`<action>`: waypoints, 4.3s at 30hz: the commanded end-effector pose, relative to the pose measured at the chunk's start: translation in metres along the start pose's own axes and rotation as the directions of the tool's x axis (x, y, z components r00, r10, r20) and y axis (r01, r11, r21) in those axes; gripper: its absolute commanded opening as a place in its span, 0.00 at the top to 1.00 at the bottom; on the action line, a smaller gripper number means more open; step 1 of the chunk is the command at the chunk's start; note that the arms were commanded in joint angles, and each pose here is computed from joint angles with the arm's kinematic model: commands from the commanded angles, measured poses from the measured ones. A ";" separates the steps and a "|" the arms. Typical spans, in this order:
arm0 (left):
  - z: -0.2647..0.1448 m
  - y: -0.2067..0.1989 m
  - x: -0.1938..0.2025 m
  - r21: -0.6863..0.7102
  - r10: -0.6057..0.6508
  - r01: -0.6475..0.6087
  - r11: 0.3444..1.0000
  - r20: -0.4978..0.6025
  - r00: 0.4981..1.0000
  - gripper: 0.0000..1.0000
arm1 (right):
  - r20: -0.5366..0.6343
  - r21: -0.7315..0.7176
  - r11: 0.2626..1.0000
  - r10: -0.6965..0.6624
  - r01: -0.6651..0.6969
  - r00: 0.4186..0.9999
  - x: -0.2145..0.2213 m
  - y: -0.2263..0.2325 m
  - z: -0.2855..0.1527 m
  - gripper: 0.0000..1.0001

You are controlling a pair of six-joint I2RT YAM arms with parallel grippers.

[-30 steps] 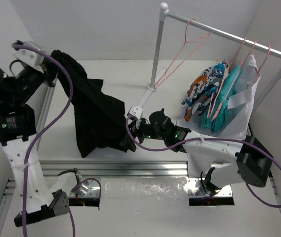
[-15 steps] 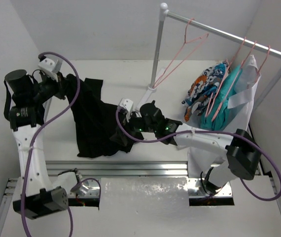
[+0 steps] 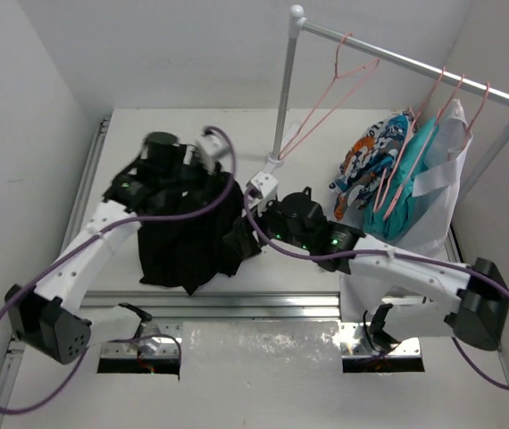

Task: Place the shirt on the hanger

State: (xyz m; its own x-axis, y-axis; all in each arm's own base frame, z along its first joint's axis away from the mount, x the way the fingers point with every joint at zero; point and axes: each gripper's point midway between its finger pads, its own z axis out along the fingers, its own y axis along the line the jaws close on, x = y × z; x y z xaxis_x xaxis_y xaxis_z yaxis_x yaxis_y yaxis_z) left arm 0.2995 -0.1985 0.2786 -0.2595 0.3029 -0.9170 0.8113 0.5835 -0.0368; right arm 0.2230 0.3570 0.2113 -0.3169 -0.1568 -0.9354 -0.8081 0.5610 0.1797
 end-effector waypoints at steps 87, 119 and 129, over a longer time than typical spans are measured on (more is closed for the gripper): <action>0.019 -0.110 0.086 0.384 0.279 -0.203 0.901 -0.153 0.948 0.29 | 0.243 0.284 0.951 0.051 -0.121 0.969 -0.010 -0.053 -0.084 0.01; -0.076 0.123 0.082 -0.384 -0.177 0.169 0.908 0.013 0.984 0.29 | -0.382 0.169 0.916 0.401 -0.363 0.833 0.084 -0.076 0.118 0.02; -0.087 0.127 0.078 -0.410 -0.181 0.174 0.896 0.021 0.983 0.30 | -0.307 0.029 0.985 0.170 -0.169 0.936 0.029 -0.078 0.140 1.00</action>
State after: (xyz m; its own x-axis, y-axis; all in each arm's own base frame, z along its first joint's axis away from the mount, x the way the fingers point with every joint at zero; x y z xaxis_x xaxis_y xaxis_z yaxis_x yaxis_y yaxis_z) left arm 0.3321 -0.0437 0.2170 -0.4428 0.1830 -0.8778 0.4862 0.8715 -0.0636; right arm 0.3142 0.3960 0.0570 -0.7591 -0.3112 -0.5717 -0.5920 0.6952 0.4076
